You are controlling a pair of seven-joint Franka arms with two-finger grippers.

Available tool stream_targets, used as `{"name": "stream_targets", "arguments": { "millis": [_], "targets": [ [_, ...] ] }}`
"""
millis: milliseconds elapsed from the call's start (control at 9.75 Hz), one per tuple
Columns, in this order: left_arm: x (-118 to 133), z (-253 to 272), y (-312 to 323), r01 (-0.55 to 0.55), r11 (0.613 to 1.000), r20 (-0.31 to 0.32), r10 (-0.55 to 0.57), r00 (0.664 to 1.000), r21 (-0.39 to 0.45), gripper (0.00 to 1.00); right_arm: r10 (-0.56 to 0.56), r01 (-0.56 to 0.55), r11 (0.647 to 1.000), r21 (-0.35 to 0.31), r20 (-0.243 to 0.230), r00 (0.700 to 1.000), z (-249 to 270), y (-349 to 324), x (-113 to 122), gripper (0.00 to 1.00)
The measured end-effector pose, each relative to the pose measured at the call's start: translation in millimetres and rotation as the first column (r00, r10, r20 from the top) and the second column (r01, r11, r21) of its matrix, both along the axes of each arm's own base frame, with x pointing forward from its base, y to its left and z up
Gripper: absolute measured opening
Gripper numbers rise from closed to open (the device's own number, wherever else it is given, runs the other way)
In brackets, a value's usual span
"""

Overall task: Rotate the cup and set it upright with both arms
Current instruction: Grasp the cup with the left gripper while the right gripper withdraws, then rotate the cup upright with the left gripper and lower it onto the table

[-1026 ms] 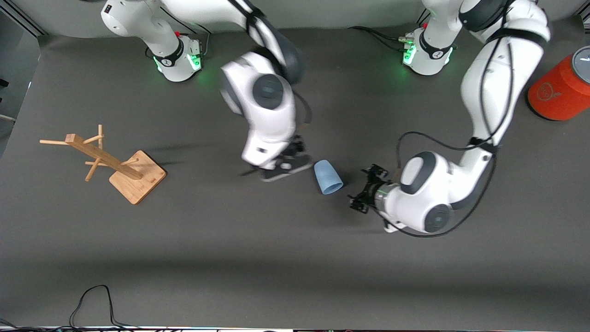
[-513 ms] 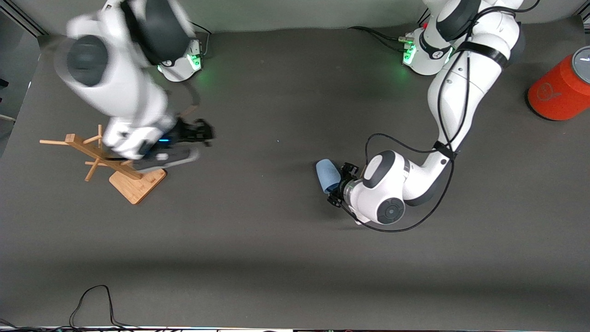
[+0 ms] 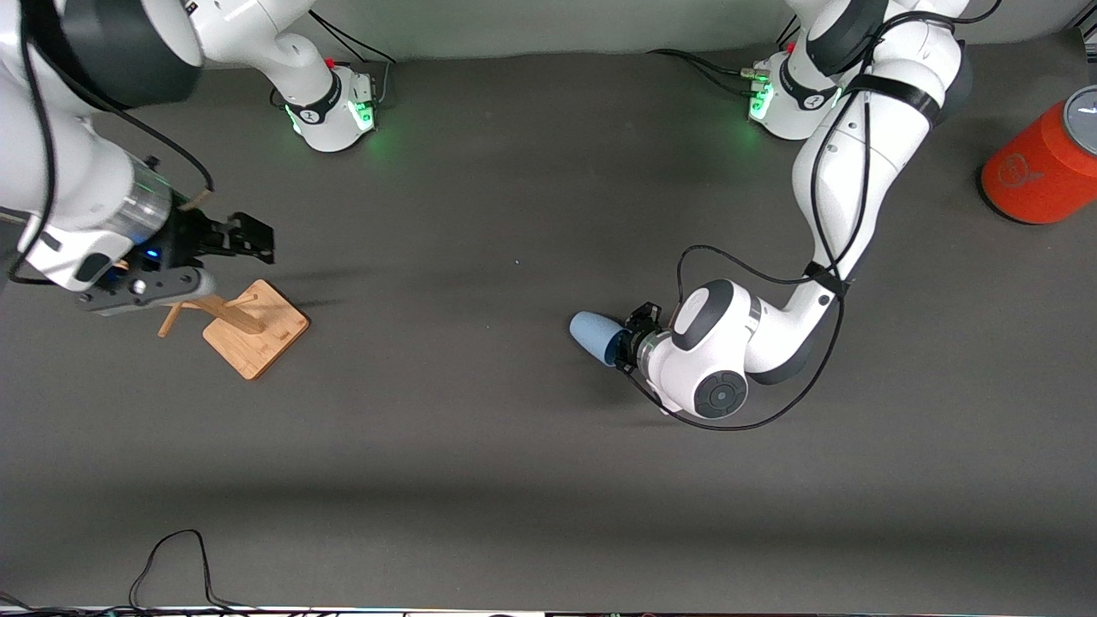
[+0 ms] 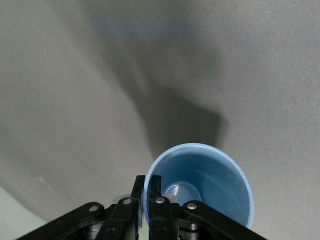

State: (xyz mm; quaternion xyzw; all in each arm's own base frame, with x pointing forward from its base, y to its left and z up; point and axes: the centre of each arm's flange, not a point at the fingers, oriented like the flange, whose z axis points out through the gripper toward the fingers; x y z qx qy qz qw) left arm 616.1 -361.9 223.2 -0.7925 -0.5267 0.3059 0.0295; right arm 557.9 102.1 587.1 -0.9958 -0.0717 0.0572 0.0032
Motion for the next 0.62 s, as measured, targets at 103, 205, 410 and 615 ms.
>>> {"name": "stream_targets", "arguments": {
  "millis": [103, 205, 410, 615],
  "targets": [
    [3, 11, -4, -0.019, 1.000, -0.003, 0.019, 1.000, -0.003, 0.07, -0.008, 0.008, 1.000, 0.019, 0.000, 1.000, 4, -21, -5, 1.00],
    [5, 24, -10, -0.066, 0.998, -0.003, 0.066, 0.998, 0.011, 0.07, -0.017, 0.017, 0.999, 0.031, 0.003, 1.000, 7, -43, -8, 1.00],
    [3, 49, -38, -0.194, 0.970, 0.059, 0.188, 0.980, 0.146, 0.07, -0.037, 0.037, 0.998, 0.049, -0.003, 0.999, 5, -60, -8, 1.00],
    [-10, 67, -68, -0.377, 0.859, 0.245, 0.306, 0.920, 0.346, 0.07, -0.028, 0.028, 0.998, 0.058, -0.005, 1.000, 5, -54, -9, 1.00]
  ]
}}
